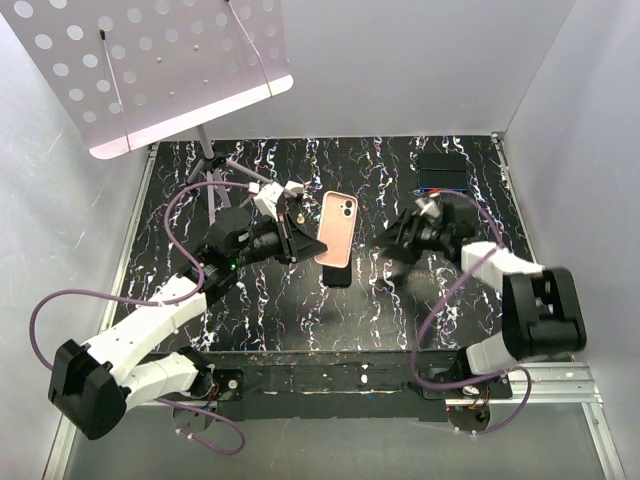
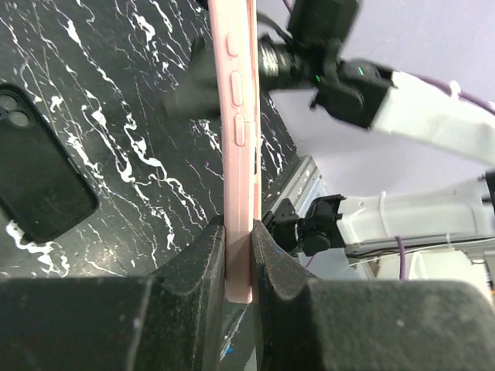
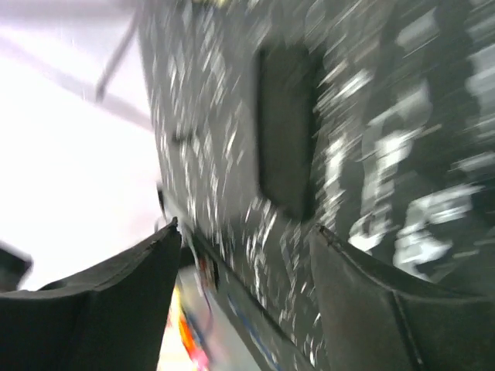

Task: Take the phone out of the phone case
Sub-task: Place the phone case at the center of the board.

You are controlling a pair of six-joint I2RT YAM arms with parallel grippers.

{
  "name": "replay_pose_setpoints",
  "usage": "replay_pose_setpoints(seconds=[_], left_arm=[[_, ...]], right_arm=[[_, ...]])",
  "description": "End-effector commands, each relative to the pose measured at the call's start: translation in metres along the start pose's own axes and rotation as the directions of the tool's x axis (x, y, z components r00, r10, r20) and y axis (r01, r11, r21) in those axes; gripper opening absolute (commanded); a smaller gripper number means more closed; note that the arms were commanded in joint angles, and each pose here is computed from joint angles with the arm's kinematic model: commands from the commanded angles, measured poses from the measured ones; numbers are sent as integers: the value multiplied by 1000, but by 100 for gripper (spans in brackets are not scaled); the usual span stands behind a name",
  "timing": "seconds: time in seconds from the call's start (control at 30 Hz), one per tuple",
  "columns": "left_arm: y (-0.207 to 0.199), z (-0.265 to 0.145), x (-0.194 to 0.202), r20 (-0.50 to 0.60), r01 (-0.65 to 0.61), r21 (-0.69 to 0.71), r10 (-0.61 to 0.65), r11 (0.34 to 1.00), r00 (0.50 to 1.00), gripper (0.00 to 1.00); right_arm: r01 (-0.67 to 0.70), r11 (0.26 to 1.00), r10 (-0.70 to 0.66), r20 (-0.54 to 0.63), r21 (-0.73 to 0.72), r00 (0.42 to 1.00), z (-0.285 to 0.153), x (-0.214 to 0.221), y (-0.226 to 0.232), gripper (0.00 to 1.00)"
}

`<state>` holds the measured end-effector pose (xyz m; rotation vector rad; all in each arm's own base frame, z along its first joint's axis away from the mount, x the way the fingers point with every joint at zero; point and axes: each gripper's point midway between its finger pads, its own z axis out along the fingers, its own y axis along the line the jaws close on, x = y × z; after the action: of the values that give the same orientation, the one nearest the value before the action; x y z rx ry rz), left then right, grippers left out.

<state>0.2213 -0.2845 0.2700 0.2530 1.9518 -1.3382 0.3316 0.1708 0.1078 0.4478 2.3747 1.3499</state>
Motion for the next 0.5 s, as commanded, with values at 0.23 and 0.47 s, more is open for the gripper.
replay_pose_setpoints(seconds=[0.23, 0.47], left_arm=[[-11, 18, 5, 2, 160, 133, -161, 978, 987, 0], [-16, 28, 19, -36, 207, 136, -203, 969, 978, 0]], right_arm=[[268, 790, -352, -50, -551, 935, -62, 144, 112, 57], [266, 755, -312, 28, -600, 950, -68, 132, 143, 52]])
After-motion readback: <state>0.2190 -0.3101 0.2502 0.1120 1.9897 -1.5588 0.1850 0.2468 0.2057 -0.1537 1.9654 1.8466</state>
